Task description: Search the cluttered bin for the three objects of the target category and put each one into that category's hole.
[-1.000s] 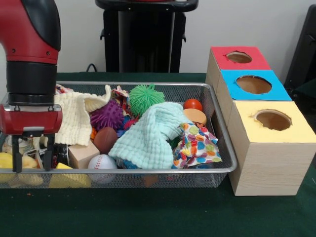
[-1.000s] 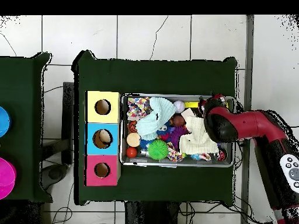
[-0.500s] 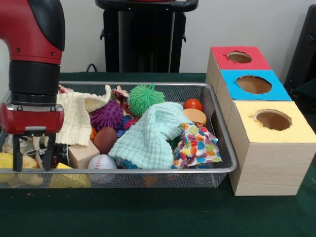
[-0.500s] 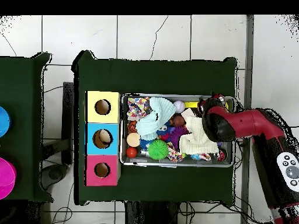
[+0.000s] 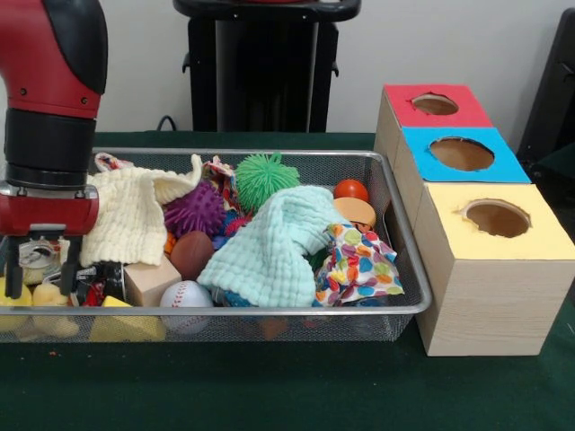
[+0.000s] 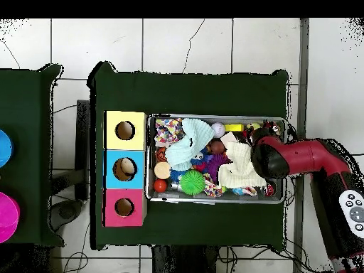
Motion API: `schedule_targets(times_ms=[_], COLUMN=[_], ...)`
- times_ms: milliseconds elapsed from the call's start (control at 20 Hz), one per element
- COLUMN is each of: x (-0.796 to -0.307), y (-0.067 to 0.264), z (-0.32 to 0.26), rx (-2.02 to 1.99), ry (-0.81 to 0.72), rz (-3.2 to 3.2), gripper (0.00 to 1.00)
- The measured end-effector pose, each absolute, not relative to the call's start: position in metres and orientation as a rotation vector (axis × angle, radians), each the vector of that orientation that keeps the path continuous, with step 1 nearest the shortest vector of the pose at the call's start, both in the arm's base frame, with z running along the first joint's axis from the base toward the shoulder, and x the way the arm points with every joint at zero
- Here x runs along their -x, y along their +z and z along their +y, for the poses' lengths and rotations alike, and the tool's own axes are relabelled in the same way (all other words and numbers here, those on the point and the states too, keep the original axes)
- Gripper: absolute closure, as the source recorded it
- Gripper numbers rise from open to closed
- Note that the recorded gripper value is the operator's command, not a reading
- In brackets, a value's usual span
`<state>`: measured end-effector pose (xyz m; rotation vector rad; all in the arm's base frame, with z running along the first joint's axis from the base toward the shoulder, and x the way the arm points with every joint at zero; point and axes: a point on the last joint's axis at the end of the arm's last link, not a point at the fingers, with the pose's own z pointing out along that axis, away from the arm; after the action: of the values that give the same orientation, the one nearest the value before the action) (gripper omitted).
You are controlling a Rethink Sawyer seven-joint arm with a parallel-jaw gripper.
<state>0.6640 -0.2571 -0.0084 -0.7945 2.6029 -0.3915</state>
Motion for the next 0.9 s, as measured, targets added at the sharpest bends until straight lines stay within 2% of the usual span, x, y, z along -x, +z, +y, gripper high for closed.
schedule_targets(times_ms=[300, 450, 900], x=[-0.653, -0.646, -0.657], y=[-0.016, -0.03, -0.037], z=[-0.272, -0.279, -0.279], rx=[0.764, 0.701, 0.528], ry=[-0.396, -0.352, -0.226], rz=[2.634, 2.661, 2.667], gripper=[0.0, 0.0, 0.0])
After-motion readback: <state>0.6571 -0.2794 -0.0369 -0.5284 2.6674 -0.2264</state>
